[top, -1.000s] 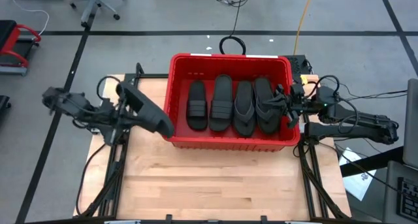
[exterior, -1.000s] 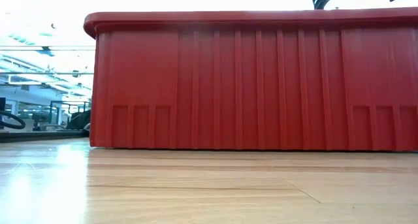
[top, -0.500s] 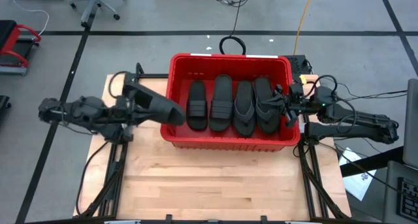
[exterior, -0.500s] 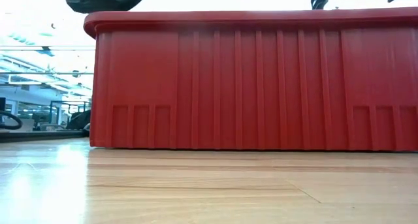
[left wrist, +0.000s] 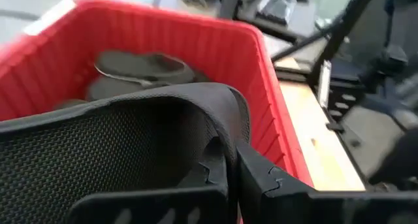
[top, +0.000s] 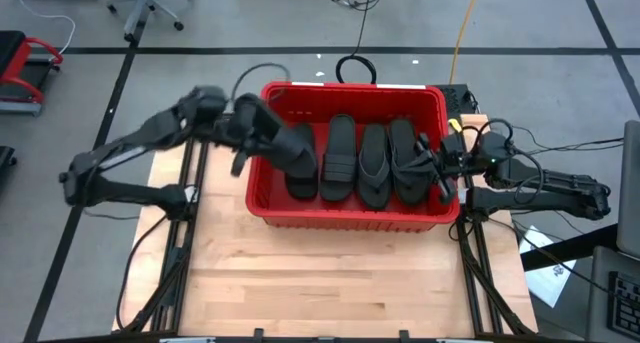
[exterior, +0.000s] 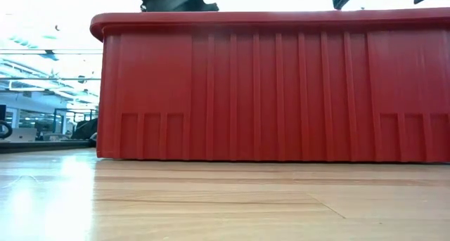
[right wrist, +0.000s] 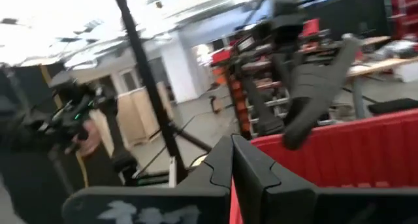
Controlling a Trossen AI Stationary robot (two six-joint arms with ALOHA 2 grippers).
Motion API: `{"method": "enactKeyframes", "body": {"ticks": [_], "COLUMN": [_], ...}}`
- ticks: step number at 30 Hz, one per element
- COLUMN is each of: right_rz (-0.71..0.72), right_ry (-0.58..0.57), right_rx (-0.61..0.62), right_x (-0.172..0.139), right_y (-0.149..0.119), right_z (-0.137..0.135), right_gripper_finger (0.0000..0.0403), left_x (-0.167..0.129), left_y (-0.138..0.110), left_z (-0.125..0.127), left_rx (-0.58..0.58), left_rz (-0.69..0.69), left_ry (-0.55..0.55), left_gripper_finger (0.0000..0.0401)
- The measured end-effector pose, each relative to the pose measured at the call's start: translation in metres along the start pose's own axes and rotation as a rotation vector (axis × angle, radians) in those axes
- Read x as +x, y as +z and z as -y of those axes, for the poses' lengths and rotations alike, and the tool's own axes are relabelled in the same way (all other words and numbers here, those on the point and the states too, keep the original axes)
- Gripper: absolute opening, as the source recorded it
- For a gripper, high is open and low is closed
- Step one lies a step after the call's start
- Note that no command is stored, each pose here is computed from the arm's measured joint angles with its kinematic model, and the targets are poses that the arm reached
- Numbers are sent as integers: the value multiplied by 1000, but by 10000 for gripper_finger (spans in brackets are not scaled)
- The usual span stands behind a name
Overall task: Pick and place slides into bin
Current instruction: Stack the black slipper on top of the black slipper
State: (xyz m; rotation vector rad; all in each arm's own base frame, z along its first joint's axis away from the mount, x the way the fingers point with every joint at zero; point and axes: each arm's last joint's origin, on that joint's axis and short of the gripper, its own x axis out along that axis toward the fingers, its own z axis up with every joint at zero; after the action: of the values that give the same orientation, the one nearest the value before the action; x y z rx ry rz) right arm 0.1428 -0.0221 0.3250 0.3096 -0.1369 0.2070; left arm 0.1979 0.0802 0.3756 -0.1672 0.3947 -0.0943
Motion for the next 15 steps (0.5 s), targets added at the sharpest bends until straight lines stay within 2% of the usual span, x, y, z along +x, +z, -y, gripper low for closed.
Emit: {"method": "enactKeyframes", "body": {"ticks": [7,12,15], "right_rz": [-90,-107,-89], "right_ry": [-25,-66,-70], "right_rx": [-28,55,76], "right_x": [-10,-19,-21], "right_y": [-7,-6,-4], "right_z": [1,5,7], "right_gripper_finger": [0,0,0], "left_x": [40,65,75], "left_y": [36,43,46], "left_z": [-41,-61,-70], "left_rx": [-23,6,46], "left_rz": [-239,-513,-596], "left_ry": [-99,-120,-168], "left_gripper_finger": [0,0,0]}}
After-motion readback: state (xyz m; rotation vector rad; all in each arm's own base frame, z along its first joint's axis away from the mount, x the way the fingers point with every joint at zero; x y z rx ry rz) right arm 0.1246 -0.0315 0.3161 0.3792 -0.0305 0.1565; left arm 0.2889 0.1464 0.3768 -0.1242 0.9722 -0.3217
